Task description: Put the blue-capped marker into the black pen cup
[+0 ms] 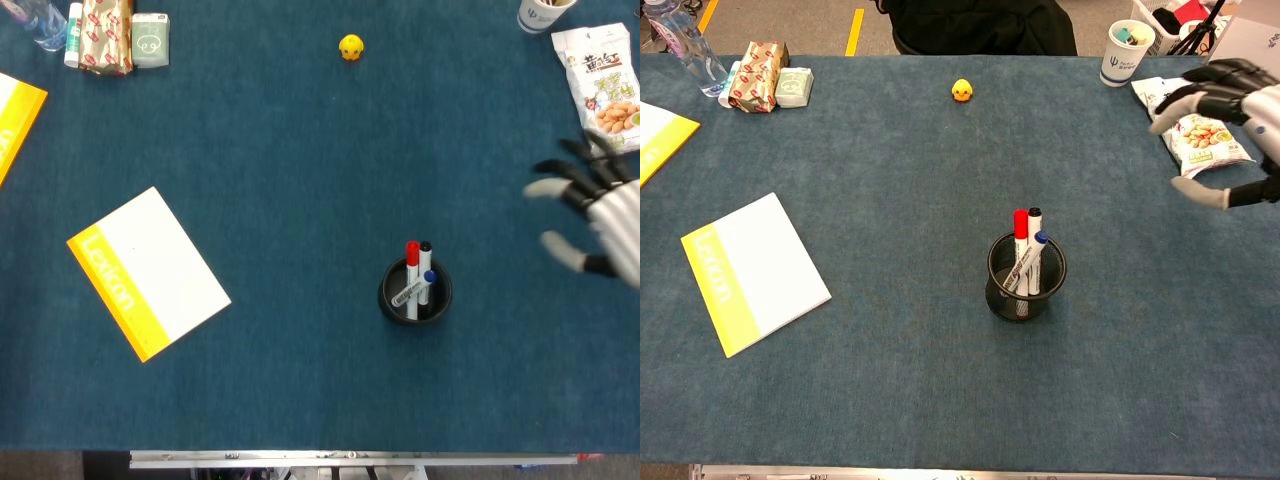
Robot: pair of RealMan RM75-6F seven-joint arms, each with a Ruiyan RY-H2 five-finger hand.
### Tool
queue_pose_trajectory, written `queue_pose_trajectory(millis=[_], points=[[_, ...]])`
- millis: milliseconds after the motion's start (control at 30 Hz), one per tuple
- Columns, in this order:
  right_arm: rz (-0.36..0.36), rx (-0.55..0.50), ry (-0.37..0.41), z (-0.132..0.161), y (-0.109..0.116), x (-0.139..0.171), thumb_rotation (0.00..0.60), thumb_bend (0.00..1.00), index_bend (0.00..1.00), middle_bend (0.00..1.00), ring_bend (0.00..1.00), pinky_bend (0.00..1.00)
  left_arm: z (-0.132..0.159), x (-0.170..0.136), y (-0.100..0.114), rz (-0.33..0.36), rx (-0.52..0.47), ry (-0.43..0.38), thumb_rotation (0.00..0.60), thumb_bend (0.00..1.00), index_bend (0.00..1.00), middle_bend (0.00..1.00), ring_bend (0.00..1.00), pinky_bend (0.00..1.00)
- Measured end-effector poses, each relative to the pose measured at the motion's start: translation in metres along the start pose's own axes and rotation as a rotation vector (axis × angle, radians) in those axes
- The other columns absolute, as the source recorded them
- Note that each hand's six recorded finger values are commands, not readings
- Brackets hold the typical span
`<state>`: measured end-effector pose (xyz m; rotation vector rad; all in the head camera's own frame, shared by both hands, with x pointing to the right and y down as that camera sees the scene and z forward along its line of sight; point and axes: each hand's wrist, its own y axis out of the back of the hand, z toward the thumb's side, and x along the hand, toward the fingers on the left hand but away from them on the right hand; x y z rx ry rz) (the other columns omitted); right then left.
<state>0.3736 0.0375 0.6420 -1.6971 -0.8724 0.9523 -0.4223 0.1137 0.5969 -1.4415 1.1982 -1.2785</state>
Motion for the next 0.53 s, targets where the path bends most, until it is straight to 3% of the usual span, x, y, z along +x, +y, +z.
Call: queue_pose_trajectory(millis=[200,533], points=[[-0.030,0.110,-0.153,-0.037,0.015,0.027,0.600,0.28,0.38,0.30,0.11,0.01,0.005,0.003,-0.003,0.004,0.006,-0.016,0.600,0.20,0.11,0.16,0.19,0.23],[-0.076,0.133,-0.311,-0.069,0.036,0.066,0.600,0.28,0.40,0.30,0.11,0.01,0.012,0.007,-0.007,-0.003,0.000,-0.039,0.600,0.20,0.11,0.16,0.19,0.23]])
